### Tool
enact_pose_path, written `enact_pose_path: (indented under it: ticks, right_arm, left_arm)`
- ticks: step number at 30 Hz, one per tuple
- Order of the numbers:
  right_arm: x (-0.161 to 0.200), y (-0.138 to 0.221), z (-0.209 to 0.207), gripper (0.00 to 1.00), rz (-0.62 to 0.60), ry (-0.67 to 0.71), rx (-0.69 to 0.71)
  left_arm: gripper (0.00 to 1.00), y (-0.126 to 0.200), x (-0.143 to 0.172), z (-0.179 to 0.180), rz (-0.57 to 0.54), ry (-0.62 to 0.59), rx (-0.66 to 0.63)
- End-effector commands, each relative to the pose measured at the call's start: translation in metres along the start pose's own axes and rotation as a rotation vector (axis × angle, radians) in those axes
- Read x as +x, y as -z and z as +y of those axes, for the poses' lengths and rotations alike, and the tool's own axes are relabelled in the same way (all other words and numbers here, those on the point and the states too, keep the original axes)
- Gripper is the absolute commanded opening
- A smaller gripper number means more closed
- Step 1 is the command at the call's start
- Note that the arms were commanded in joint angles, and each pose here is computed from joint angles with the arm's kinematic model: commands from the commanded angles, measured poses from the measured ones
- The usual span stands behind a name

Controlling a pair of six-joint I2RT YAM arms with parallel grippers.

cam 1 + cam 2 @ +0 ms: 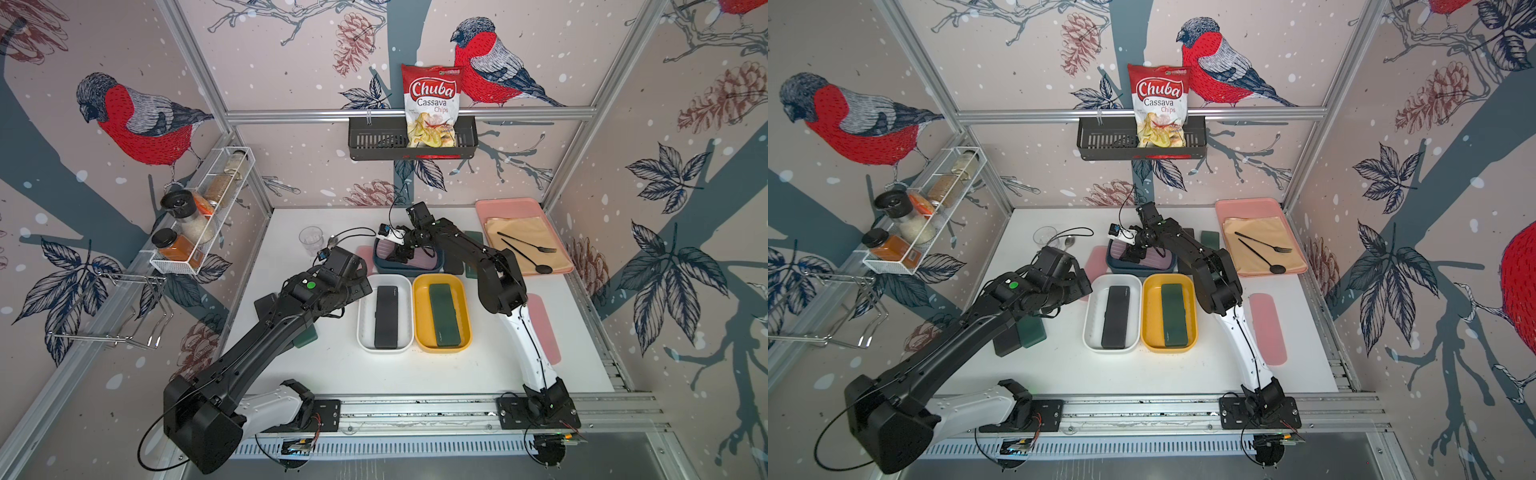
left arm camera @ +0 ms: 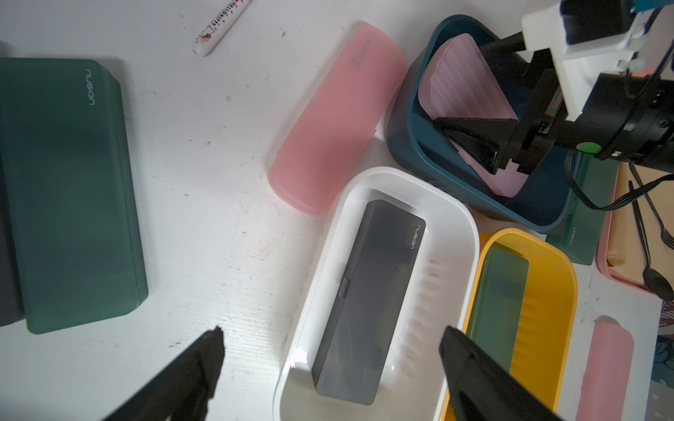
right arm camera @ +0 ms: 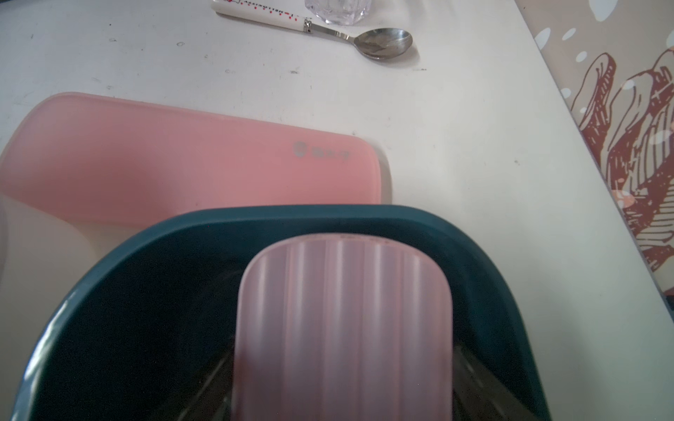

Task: Place the pencil cases by color into the storage box
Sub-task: Place the pencil case at the storage box.

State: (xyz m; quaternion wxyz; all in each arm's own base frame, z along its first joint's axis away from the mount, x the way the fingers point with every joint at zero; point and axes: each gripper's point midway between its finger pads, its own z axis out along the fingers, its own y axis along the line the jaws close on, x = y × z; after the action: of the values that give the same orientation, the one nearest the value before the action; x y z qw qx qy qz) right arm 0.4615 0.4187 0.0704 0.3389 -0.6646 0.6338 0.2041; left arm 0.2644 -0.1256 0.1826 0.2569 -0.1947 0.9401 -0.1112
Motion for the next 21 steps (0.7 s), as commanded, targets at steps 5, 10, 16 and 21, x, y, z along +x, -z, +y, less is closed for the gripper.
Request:
enact_pose_path:
  ticks: [5, 10, 16, 21]
  right_arm:
    - [0.007, -0.009, 0.0, 0.7, 0.009, -0.012, 0.009]
    - [0.016, -0.014, 0.003, 0.72, 0.029, -0.021, 0.007]
    - [0.024, -0.018, 0.004, 0.74, 0.046, -0.028, 0.008]
    - [0.025, -0.019, 0.004, 0.78, 0.045, -0.032, 0.008]
  left_arm:
    - [0.96, 0.002, -0.001, 0.006, -0.004, -0.008, -0.026]
    - [0.96, 0.001, -0.001, 0.007, -0.001, -0.008, -0.033]
    - [0.96, 0.0, -0.001, 0.009, 0.005, -0.011, -0.041]
    - [0.96, -0.001, -0.002, 0.01, 0.008, -0.012, -0.047]
